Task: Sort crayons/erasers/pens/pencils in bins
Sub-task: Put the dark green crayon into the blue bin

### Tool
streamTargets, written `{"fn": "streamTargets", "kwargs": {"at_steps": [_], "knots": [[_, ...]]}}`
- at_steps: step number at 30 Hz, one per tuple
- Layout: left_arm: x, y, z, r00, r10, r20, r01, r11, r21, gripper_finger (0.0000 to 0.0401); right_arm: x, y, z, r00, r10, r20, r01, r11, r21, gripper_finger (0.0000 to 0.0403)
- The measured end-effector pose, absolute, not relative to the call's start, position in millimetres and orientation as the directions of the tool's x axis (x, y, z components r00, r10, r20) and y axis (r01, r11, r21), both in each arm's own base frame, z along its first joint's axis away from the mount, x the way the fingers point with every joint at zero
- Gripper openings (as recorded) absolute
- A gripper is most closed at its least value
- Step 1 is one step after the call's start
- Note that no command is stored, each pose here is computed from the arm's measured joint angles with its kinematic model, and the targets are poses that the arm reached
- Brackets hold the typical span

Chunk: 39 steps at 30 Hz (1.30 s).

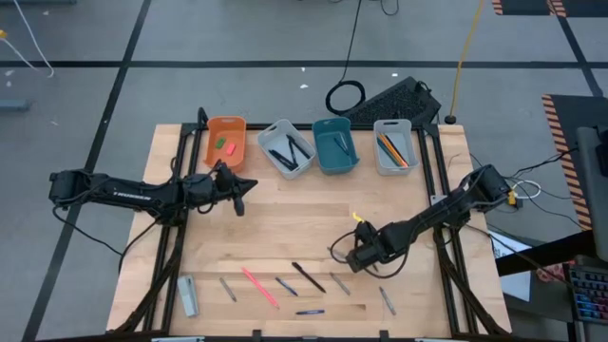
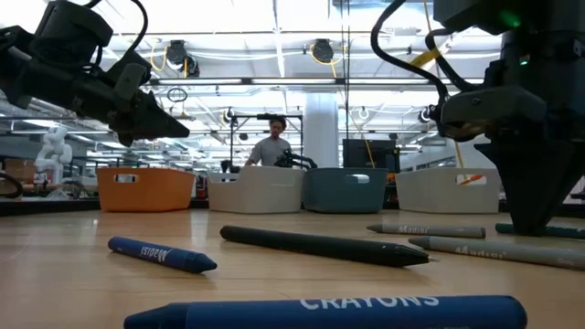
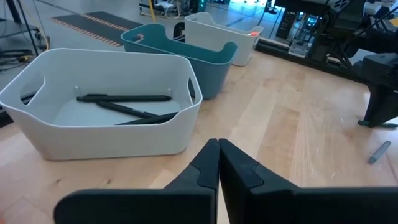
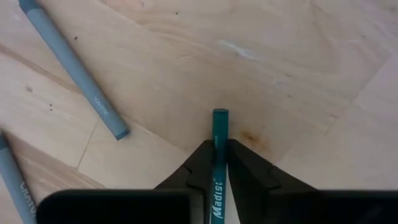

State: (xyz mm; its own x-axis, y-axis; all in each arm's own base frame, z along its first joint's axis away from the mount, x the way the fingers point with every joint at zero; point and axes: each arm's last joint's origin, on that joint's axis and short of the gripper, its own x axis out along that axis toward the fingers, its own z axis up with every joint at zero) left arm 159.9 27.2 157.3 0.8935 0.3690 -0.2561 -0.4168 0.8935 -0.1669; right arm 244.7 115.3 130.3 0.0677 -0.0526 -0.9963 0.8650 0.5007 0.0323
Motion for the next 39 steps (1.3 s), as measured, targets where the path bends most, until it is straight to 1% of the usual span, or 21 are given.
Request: {"fn": "streamTargets", "kwargs": {"at_steps": [3, 7, 12, 15, 19, 24, 27, 31, 35, 39], "knots": [[160, 27, 157, 0.893, 0.369, -0.259, -0.418, 0.893, -0.166, 0.0014, 246, 113, 132, 0.072, -0.047, -0.996, 0.86, 0.51, 0.038, 0.0037], [160, 27, 157, 0.892, 0.369, -0.259, -0.418, 0.893, -0.165, 0.0003, 246, 109, 137, 0.085, -0.039, -0.996, 0.855, 0.517, 0.052, 0.0036], [160, 27, 156, 0.89, 0.369, -0.268, -0.419, 0.893, -0.163, 0.0014, 241, 103, 142, 0.073, -0.069, -0.995, 0.856, 0.517, 0.027, 0.0036], [159, 27, 156, 0.888, 0.369, -0.273, -0.42, 0.893, -0.16, 0.0014, 241, 102, 148, 0.102, -0.071, -0.992, 0.85, 0.524, 0.05, 0.0036], [159, 27, 156, 0.888, 0.369, -0.273, -0.42, 0.893, -0.16, 0.0003, 241, 97, 160, 0.156, -0.054, -0.986, 0.839, 0.534, 0.103, 0.0036], [159, 27, 156, 0.888, 0.369, -0.273, -0.42, 0.893, -0.16, 0.0013, 241, 87, 182, 0.27, -0.075, -0.96, 0.81, 0.556, 0.184, 0.0036], [159, 27, 155, 0.886, 0.369, -0.28, -0.421, 0.893, -0.157, 0.0007, 244, 78, 196, 0.368, -0.081, -0.926, 0.766, 0.591, 0.253, 0.0036], [159, 27, 154, 0.884, 0.368, -0.288, -0.422, 0.893, -0.155, 0.0006, 257, 57, 214, 0.527, -0.11, -0.843, 0.675, 0.656, 0.337, 0.0036], [159, 27, 154, 0.885, 0.368, -0.286, -0.42, 0.895, -0.149, 0.0013, 271, 21, 223, 0.617, -0.172, -0.768, 0.627, 0.698, 0.347, 0.0036], [159, 27, 155, 0.885, 0.37, -0.283, -0.421, 0.896, -0.144, 0.0003, 281, -18, 230, 0.675, -0.259, -0.691, 0.593, 0.748, 0.298, 0.0036]]}}
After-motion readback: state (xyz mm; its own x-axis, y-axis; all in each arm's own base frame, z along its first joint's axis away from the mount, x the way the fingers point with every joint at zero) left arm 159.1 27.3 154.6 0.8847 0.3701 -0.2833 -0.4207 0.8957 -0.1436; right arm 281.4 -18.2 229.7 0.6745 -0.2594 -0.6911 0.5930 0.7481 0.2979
